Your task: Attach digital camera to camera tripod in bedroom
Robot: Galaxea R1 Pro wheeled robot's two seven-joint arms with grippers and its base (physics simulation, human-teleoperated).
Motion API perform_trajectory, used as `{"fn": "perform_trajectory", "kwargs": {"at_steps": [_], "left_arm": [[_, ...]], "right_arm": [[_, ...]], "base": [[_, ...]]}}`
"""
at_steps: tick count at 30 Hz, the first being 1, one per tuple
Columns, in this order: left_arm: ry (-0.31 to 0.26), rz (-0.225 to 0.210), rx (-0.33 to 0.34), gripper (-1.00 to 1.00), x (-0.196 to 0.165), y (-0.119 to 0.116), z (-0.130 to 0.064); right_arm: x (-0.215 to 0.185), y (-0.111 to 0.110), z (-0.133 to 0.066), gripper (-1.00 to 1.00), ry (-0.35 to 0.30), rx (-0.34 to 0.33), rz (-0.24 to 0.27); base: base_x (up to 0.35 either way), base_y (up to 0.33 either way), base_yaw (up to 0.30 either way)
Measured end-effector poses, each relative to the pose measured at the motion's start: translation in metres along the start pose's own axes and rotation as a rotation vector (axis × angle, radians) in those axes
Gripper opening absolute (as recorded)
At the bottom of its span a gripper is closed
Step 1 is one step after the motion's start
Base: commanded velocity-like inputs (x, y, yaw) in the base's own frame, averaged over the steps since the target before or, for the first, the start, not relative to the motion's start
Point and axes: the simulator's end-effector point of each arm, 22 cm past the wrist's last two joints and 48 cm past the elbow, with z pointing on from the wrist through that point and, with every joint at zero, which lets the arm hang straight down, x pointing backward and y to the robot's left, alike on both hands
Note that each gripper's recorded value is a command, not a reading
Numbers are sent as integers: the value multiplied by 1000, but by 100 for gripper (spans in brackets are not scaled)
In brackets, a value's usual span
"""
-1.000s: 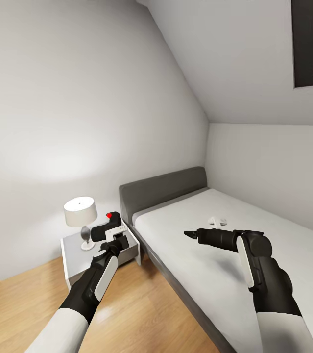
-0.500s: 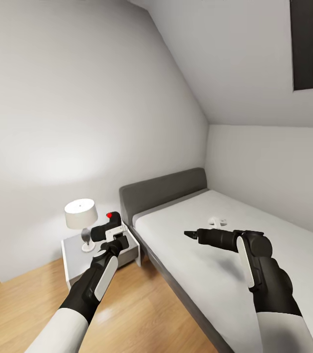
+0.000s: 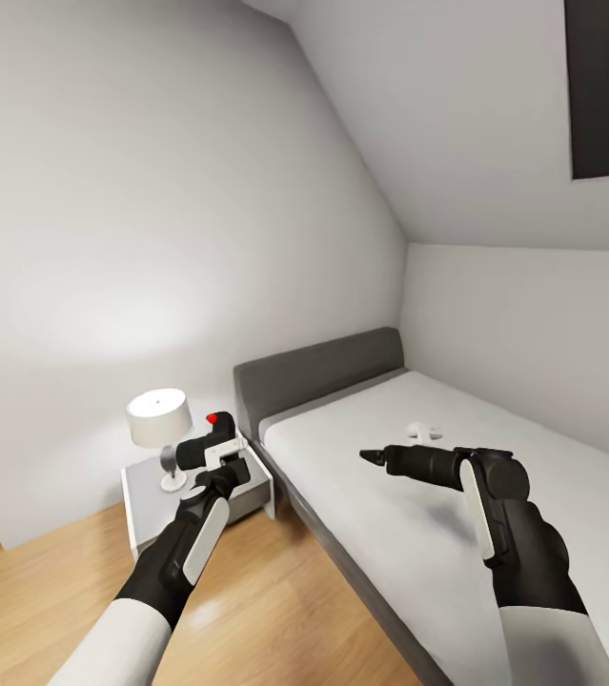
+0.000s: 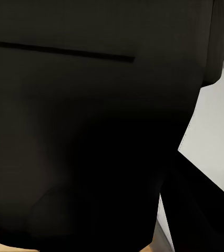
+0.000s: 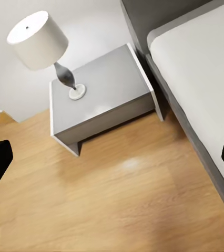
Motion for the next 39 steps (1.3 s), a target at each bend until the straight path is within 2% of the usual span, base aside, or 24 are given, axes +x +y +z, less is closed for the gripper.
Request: {"fn": "perform_trajectory", "kwargs": {"at_steps": [7,10,12,14,15,17,18,20,22,25,27,30,31,32,39], "left_arm": [[3,-5,-3,-100,1,3,1],[39,-16,-14,-100,16,9,4],[88,-30,-33,-100,36,21,7],[208,-36,-94,-100,90,56,12],[216,-38,-100,-100,94,60,12],[320,-44,-157,-100,143,90,9],[332,-46,-163,-100,149,93,8],[414,-58,-198,-100,190,111,-1],[453,-78,-206,-100,215,119,-7],[469,-130,-181,-100,246,126,-13],[455,-177,-118,-100,264,124,-18],[448,-223,-35,-100,277,120,-24],[449,-240,-16,-100,281,119,-26],[470,-280,-2,-100,295,117,-35],[499,-311,14,-100,311,99,-43]], "right_arm": [[10,-6,5,100,27,8,15],[21,-10,11,100,57,9,31],[32,-13,17,100,84,9,44],[51,-13,27,100,131,1,68],[56,-14,30,100,143,0,75],[89,-19,44,100,216,-3,113],[96,-21,47,100,228,-4,120],[119,-28,58,100,257,-2,131],[130,-33,64,100,262,0,128],[149,-42,71,100,280,16,112],[167,-47,77,100,305,31,92],[185,-51,82,100,326,39,69],[193,-52,84,100,340,40,69],[222,-56,85,100,393,45,80],[253,-63,90,100,417,57,76]], "base": [[0,0,251],[0,0,293],[0,0,298],[0,0,299],[0,0,300],[0,0,300],[0,0,300],[0,0,300],[0,0,300],[0,0,300],[0,0,300],[0,0,300],[0,0,300],[0,0,300],[0,0,300]]}}
